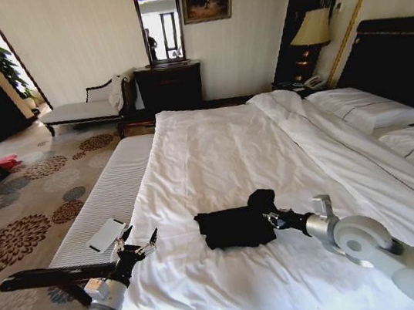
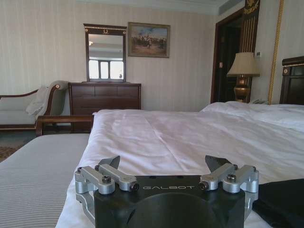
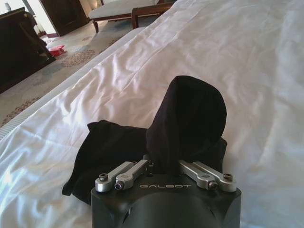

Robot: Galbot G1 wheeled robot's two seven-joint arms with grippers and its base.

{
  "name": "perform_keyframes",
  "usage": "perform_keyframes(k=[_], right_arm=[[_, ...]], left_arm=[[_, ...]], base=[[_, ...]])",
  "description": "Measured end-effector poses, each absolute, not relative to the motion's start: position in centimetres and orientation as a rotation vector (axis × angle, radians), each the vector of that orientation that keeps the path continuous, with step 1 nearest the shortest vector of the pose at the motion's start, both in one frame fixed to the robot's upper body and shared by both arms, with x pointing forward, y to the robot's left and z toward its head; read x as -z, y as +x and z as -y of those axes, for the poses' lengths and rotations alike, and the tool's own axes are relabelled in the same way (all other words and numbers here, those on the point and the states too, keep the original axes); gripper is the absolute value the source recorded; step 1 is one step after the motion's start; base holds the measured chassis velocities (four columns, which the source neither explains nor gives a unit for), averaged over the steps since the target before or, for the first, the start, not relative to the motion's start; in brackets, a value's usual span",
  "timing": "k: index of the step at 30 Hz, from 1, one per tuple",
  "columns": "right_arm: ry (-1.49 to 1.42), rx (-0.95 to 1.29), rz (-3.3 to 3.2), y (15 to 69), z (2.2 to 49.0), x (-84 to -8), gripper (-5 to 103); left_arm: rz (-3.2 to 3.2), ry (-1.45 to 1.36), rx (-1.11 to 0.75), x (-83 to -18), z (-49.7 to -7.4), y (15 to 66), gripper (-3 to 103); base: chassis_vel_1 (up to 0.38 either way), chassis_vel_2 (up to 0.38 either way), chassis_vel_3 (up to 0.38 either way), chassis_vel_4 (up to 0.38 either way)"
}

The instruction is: Fold the clothes on the bed.

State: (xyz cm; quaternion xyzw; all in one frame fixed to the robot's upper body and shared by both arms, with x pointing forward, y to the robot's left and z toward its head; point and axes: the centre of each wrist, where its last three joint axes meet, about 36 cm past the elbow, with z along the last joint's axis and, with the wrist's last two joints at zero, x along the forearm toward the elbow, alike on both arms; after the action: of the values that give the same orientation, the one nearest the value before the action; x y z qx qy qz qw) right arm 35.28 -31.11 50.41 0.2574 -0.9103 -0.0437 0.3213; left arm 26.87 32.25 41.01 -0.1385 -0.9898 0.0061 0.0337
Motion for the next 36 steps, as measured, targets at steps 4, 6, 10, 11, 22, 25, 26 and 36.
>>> perform_keyframes(k=[4,6,10,11,22,25,26,36], right_arm=[[0.707,0.116,2.374,36.3,30.2,-49.5,7],[0.729,0.121,2.372,37.1,29.4,-49.3,7],[0.756,0.135,2.365,38.1,28.1,-49.0,7],[0.756,0.138,2.362,38.3,28.0,-48.8,7],[0.757,0.157,2.324,37.8,26.0,-46.7,7],[0.759,0.159,2.321,37.9,25.5,-46.4,7],[0.760,0.154,2.325,38.0,25.3,-46.4,4],[0.815,0.079,2.358,38.0,23.9,-47.9,38]], left_arm=[[3.044,-0.426,-0.019,-41.0,-32.2,26.9,100],[3.044,-0.426,-0.019,-41.0,-32.2,26.9,100],[3.044,-0.426,-0.019,-41.0,-32.2,26.9,100],[3.044,-0.426,-0.019,-41.0,-32.2,26.9,100],[3.044,-0.426,-0.019,-41.0,-32.2,26.9,100],[3.044,-0.426,-0.019,-41.0,-32.2,26.9,100],[3.044,-0.426,-0.019,-41.0,-32.2,26.9,100],[3.044,-0.426,-0.019,-41.0,-32.2,26.9,100]], base=[[0.000,0.000,0.000,0.000],[0.000,0.000,0.000,0.000],[0.000,0.000,0.000,0.000],[0.000,0.000,0.000,0.000],[0.000,0.000,0.000,0.000],[0.000,0.000,0.000,0.000],[0.000,0.000,0.000,0.000],[0.000,0.000,0.000,0.000]])
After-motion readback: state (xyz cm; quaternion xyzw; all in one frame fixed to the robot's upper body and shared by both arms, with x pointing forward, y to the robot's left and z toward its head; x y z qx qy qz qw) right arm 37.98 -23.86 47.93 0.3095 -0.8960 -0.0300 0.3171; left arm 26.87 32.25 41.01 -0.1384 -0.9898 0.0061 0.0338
